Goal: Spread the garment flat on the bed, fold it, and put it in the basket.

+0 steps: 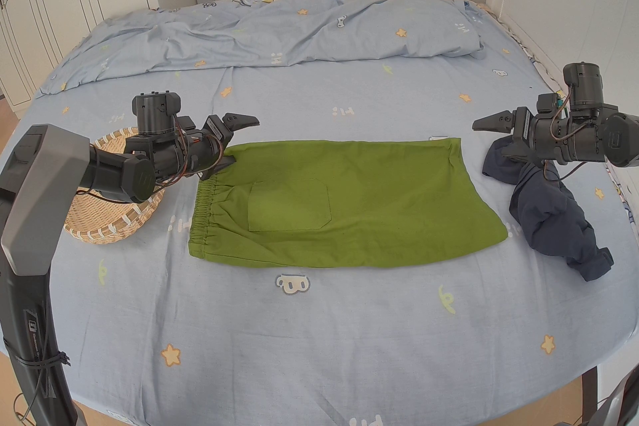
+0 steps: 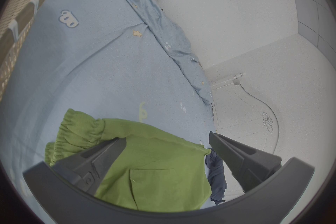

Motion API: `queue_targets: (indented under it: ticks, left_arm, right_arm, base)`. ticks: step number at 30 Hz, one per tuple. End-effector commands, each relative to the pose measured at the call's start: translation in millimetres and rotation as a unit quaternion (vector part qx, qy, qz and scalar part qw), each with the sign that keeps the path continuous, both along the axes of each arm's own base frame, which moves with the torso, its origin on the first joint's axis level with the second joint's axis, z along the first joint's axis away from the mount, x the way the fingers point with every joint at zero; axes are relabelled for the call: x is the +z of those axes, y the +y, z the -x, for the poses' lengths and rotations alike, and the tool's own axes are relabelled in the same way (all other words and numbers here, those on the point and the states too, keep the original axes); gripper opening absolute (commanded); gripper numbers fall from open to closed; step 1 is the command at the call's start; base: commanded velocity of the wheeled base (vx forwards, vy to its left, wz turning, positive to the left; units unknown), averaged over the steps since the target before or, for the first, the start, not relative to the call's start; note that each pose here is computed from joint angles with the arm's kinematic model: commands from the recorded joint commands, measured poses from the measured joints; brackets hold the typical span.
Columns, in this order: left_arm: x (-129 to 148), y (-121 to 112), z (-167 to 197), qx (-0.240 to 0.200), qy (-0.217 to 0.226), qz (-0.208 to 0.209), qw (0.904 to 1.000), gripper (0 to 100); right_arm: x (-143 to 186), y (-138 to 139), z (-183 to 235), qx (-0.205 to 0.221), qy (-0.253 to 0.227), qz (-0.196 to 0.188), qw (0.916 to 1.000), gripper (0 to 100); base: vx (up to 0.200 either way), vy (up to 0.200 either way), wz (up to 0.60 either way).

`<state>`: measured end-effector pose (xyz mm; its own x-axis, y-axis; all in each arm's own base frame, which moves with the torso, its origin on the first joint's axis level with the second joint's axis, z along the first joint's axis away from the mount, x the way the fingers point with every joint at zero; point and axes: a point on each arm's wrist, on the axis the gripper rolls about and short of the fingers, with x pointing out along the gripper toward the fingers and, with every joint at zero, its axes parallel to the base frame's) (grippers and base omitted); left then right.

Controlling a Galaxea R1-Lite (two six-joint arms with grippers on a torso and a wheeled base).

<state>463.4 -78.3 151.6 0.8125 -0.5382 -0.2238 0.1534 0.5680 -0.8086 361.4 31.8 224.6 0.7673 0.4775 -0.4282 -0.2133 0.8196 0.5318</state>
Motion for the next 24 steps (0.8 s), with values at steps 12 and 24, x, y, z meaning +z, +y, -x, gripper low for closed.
queue_targets:
  ticks: [12,24]
  left_arm:
    - [-28,15,-7,0.017,0.044,-0.007,0.9989,100]
    - [8,31,46,0.028,0.044,-0.008,0.9986,100]
  right_arm:
    - [6,-4,2,-0.006,-0.011,-0.001,0.9999,100]
    - [8,-8,3,-0.011,-0.013,-0.001,0.9999,100]
  base:
    - [0.0,0.0,0.0]
    - [0.0,0.0,0.0]
